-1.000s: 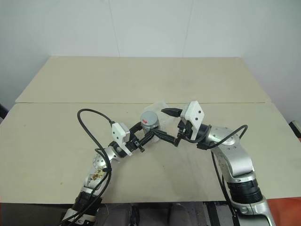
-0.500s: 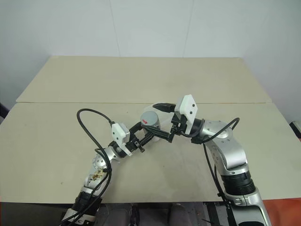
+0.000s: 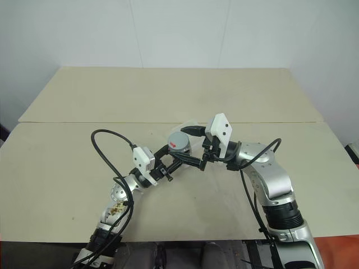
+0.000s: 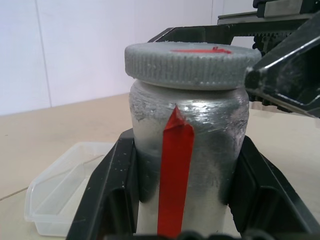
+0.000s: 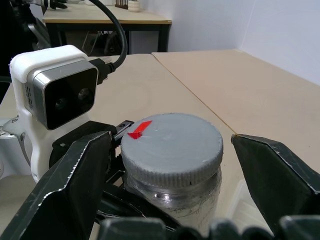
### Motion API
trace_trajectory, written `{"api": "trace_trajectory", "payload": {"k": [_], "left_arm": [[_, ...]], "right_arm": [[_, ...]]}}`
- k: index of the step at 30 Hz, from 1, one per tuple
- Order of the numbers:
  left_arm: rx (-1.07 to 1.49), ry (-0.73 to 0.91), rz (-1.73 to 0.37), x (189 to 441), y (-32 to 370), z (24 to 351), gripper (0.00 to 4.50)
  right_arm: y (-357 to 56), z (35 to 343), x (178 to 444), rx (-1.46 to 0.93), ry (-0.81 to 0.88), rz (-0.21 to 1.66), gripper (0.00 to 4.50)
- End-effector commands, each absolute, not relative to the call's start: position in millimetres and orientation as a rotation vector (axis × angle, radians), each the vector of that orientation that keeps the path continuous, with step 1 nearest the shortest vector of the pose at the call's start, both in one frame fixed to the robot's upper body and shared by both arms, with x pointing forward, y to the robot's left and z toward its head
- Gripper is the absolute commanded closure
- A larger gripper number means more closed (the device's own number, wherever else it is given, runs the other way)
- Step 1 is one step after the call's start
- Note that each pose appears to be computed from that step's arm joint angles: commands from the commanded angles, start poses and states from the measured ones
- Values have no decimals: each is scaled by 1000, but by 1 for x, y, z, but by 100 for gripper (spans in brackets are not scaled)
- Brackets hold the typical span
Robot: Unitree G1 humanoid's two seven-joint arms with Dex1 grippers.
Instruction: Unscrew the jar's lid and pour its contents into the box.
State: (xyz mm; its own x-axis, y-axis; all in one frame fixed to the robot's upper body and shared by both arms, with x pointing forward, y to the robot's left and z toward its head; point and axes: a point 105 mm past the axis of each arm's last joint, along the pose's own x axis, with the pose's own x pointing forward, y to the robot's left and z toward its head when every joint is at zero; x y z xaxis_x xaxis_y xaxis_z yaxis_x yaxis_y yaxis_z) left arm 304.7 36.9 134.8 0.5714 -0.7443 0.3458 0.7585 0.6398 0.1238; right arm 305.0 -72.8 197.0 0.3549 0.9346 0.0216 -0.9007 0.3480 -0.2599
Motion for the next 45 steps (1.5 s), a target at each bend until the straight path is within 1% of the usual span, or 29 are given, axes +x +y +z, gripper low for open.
{"api": "trace_trajectory", "payload": {"k": [1, 10, 11, 12, 13, 15, 16, 24, 31, 35, 37, 41, 45], "left_arm": [[-35, -417, -889, 302, 34, 140, 257], [-34, -414, -890, 302, 35, 140, 257], [-34, -414, -890, 303, 35, 140, 257], [-33, -413, -890, 303, 35, 140, 257], [-33, -413, -890, 303, 36, 140, 257], [-34, -411, -892, 303, 36, 140, 257], [-35, -409, -896, 302, 35, 140, 257], [-38, -405, -901, 302, 34, 139, 257], [-21, -400, -908, 301, 34, 136, 257], [-20, -397, -911, 300, 34, 135, 257], [-20, -396, -915, 300, 33, 135, 257], [-23, -384, -933, 299, 32, 134, 257], [-24, -381, -936, 298, 32, 133, 257]], "right_arm": [[-74, 211, 303, -238, -238, 1186, 3], [-73, 212, 305, -237, -249, 1173, 3], [-73, 212, 305, -236, -251, 1172, 40], [-73, 212, 305, -235, -253, 1170, 61], [-73, 212, 306, -235, -254, 1168, 92], [-73, 213, 305, -237, -258, 1168, 163], [-73, 213, 305, -242, -261, 1165, 173], [-74, 215, 305, -231, -270, 1161, 173], [-77, 225, 301, -91, -261, 1192, 173], [-76, 226, 301, -52, -250, 1193, 173], [-75, 224, 301, -56, -243, 1194, 173], [-71, 222, 302, -137, -268, 1176, 173], [-75, 228, 305, -123, -302, 1153, 173]]}}
